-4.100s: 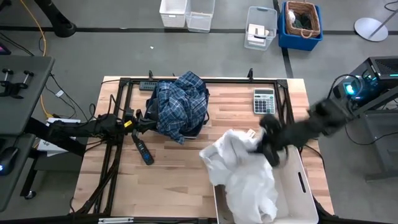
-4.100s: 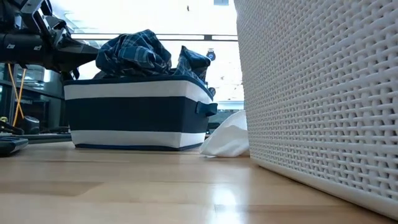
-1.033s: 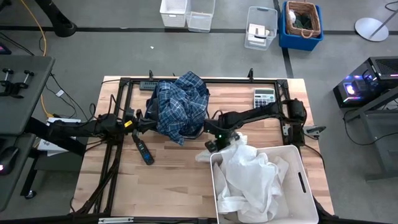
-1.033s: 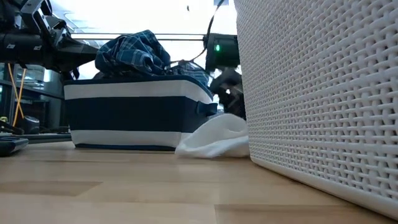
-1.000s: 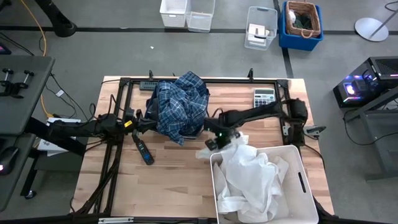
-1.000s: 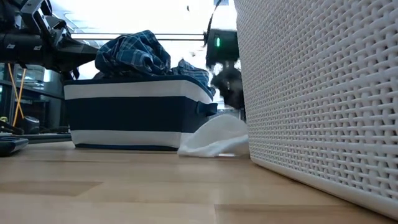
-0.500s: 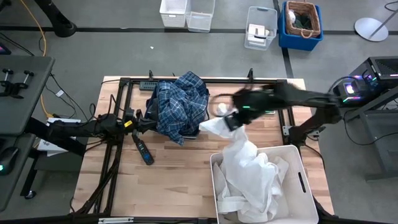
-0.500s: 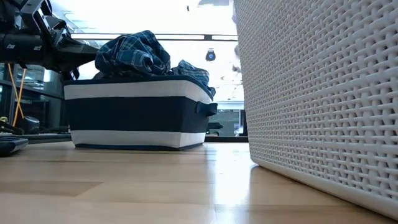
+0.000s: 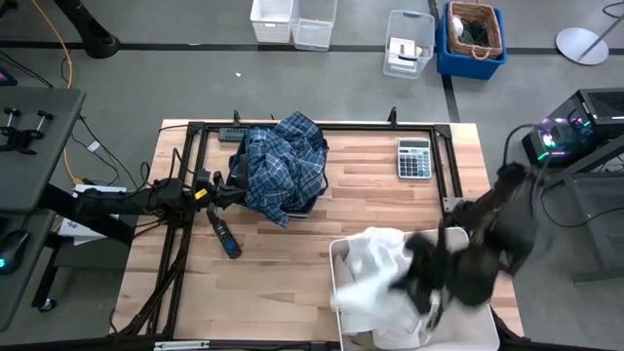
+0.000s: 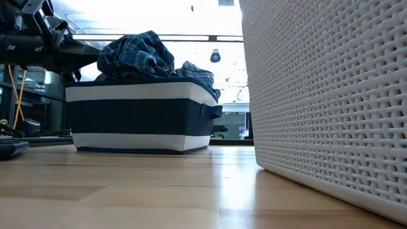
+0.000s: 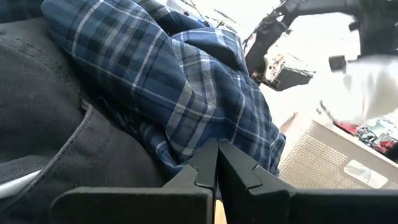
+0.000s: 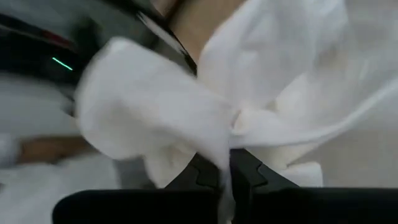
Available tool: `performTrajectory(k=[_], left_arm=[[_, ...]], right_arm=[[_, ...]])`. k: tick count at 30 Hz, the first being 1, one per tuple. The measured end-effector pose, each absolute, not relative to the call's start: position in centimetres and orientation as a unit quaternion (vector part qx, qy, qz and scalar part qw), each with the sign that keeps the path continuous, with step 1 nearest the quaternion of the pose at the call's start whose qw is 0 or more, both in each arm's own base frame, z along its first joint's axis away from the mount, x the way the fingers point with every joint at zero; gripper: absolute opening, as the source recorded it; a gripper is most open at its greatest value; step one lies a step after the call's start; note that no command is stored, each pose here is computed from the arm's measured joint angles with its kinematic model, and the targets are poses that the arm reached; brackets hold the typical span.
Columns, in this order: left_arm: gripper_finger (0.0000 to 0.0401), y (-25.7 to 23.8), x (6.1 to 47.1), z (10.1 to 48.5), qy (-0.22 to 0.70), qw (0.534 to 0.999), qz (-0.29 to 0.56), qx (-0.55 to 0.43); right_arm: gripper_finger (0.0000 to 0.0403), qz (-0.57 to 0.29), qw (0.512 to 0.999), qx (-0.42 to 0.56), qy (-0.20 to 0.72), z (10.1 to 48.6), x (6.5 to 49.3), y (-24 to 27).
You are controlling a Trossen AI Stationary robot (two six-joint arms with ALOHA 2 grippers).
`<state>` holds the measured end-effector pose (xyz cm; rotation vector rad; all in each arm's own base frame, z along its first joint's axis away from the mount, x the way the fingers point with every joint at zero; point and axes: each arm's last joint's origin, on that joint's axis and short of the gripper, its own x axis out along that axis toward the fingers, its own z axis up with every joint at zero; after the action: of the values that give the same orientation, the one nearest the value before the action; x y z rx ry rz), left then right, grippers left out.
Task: Sort clothes
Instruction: Put the white underwear into the white laundry bin, then adjust the white long sleeve shirt in the white laundry bin
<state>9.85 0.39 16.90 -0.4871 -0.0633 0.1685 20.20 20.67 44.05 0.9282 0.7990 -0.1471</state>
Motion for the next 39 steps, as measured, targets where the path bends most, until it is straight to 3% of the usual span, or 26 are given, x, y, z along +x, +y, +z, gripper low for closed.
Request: performTrajectory(k=[3, 8, 11, 15, 20, 26, 28, 34, 39], left_arm=[[0.0001, 0.4, 9.9, 16.9, -0.031, 0.966, 0.083, -0.241], [0.0001, 0.4, 9.9, 16.9, -0.031, 0.966, 0.083, -0.241], [0.0001, 0.4, 9.9, 16.9, -0.031, 0.966, 0.083, -0.241], [0.0001, 0.4, 9.9, 16.9, -0.031, 0.966, 0.083, -0.241], [0.0001, 0.4, 9.9, 16.9, -0.031, 0.966, 0.083, -0.241], [0.0001, 0.4, 9.9, 16.9, -0.031, 0.966, 0.083, -0.241], [0.0001, 0.4, 9.9, 16.9, -0.031, 0.966, 0.083, -0.241], [0.0001, 0.4, 9.9, 16.9, -0.031, 0.966, 0.083, -0.241], [0.0001, 0.4, 9.9, 16.9, -0.031, 0.966, 0.083, -0.241]], right_arm=[[0.0001, -0.096, 0.783, 0.427, 0.441, 39.5, 20.6, 23.9], [0.0015, -0.221, 0.668, 0.427, 0.568, 30.8, 21.2, 25.4], [0.0057, -0.185, 0.623, 0.431, 0.626, 28.4, 21.7, 25.6], [0.0127, -0.114, 0.591, 0.422, 0.678, 28.8, 22.3, 25.5], [0.0201, -0.053, 0.586, 0.452, 0.671, 34.6, 22.8, 23.6], [0.0242, -0.205, 0.664, 0.445, 0.566, 40.5, 23.5, 16.7], [0.0246, -0.257, 0.669, 0.444, 0.538, 41.2, 24.3, 13.7], [0.0248, -0.297, 0.659, 0.464, 0.512, 40.1, 27.8, 3.7], [0.0248, -0.236, 0.556, 0.508, 0.614, 34.7, 28.3, -1.2]])
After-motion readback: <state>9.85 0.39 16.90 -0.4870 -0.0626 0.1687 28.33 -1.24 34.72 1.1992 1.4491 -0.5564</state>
